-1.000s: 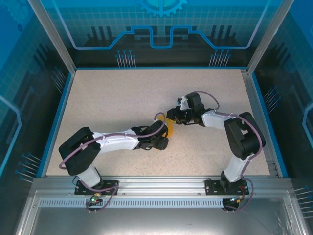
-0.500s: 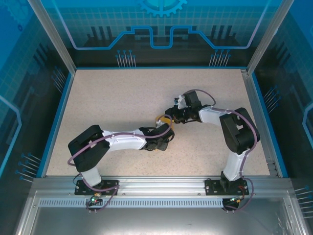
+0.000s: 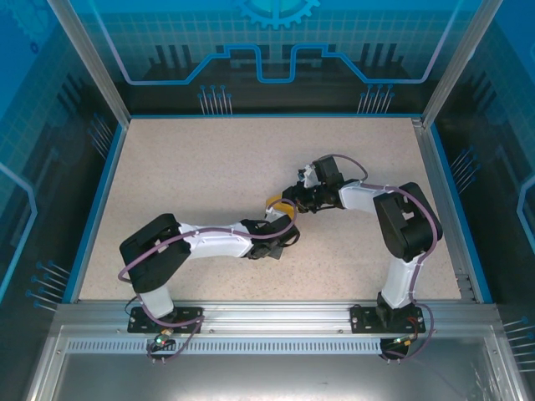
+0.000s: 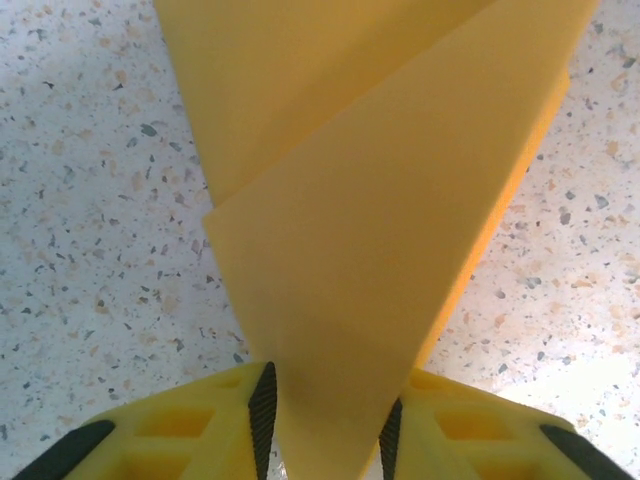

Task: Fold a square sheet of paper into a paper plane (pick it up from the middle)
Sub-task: Fourth fold the wing at the center of the table.

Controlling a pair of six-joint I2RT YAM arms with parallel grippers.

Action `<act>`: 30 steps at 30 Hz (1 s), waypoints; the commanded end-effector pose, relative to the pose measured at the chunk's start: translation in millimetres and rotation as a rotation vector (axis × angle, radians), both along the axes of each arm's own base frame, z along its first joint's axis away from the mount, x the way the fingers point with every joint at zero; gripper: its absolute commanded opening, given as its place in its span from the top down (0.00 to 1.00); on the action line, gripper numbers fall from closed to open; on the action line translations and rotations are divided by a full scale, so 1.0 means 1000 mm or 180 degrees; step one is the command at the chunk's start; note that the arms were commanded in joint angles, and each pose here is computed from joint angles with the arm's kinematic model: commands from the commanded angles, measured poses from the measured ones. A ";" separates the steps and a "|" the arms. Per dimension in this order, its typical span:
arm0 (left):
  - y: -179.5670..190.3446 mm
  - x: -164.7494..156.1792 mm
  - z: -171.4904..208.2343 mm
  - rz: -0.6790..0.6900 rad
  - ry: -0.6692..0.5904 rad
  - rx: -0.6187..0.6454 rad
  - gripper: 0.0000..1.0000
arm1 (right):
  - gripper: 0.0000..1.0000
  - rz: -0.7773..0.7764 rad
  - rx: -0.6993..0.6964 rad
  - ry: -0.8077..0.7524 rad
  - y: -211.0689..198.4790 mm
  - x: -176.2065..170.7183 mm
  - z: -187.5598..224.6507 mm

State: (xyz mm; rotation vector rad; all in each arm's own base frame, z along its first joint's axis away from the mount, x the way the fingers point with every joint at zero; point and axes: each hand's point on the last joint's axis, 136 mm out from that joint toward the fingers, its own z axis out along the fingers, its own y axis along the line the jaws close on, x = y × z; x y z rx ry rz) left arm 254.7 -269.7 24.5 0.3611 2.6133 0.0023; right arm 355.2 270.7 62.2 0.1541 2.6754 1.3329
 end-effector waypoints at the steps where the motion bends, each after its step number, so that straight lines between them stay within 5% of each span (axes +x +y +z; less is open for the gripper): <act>1: 0.001 0.003 0.007 0.0053 -0.0111 0.0051 0.68 | 0.73 0.0008 0.0012 0.0009 -0.003 0.004 0.001; 17: 0.010 -0.006 0.007 -0.0387 -0.0244 0.0139 0.83 | 0.65 0.0013 0.0117 0.0028 -0.002 -0.004 0.012; 30: 0.005 -0.009 0.010 -0.0601 -0.0281 0.0051 0.72 | 0.53 -0.0279 -0.0088 -0.0120 -0.044 -0.015 0.023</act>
